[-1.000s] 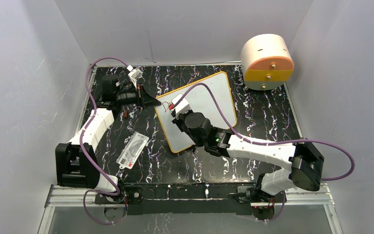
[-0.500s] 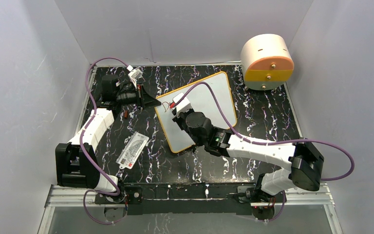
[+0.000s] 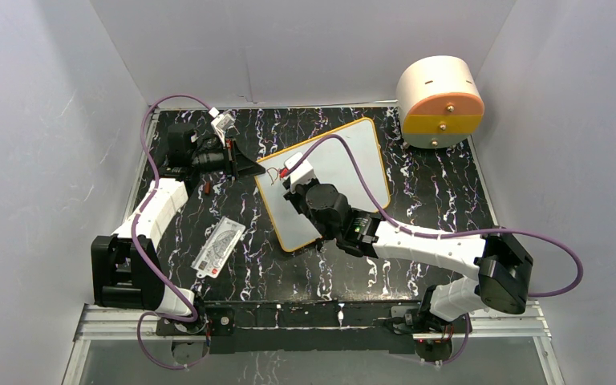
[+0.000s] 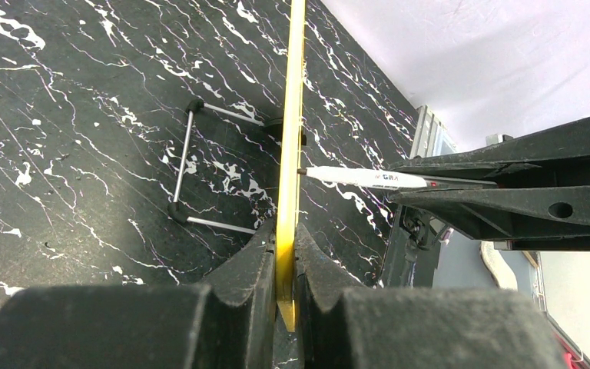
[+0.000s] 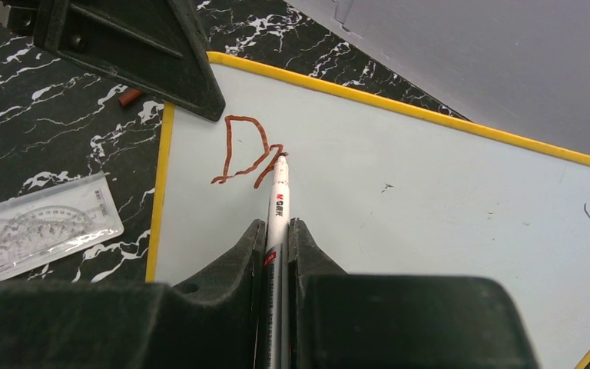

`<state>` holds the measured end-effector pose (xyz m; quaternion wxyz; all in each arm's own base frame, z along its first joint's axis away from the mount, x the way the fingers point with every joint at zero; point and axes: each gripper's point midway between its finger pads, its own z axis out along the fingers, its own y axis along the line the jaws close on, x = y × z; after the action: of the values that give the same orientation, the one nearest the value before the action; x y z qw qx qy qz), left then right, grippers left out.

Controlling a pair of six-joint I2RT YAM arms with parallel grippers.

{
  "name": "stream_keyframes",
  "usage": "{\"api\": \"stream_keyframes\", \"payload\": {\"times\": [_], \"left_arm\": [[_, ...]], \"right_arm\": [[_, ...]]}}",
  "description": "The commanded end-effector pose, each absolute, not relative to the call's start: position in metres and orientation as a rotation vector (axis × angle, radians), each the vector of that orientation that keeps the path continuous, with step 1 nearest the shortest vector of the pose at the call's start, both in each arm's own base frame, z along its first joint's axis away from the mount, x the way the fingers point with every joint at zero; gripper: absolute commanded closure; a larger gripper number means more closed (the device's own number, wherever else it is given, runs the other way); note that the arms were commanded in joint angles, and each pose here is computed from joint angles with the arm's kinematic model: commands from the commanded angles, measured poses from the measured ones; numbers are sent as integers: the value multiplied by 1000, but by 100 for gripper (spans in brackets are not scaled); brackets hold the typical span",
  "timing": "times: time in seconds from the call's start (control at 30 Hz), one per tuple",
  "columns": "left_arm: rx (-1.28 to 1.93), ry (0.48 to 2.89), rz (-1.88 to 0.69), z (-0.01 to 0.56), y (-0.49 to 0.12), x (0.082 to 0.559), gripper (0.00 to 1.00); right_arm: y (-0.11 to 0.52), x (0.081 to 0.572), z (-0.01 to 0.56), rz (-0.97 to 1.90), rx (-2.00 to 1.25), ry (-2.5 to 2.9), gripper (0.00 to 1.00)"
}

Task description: Write a sentence on the whiteboard

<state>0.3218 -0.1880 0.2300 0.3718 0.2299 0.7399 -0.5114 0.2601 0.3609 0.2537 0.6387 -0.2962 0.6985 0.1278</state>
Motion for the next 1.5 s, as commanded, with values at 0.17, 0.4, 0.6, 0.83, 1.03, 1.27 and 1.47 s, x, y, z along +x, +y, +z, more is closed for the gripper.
{"api": "stream_keyframes", "payload": {"times": [0.17,0.4,0.6,0.83,1.03,1.27,1.47], "left_arm": [[575,1920,-1328,224,-186,318,100],[578,1917,-1332,225,-187,317,100],[578,1917,-1336,225,-187,317,100],[579,1918,-1343,224,-187,317,100],[579,1918,-1345,224,-188,316,100],[581,1918,-1348,224,-188,316,100],[579,1920,-1349,223,-188,316,100]], "right_arm": [[358,255,259,330,-678,1602,100],[357,256,254,317,-678,1611,100],[359,258,253,315,-662,1605,100],[358,263,256,309,-632,1590,100],[357,268,258,304,-608,1580,100],[355,274,259,299,-584,1576,100],[349,276,260,284,-569,1581,100]]}}
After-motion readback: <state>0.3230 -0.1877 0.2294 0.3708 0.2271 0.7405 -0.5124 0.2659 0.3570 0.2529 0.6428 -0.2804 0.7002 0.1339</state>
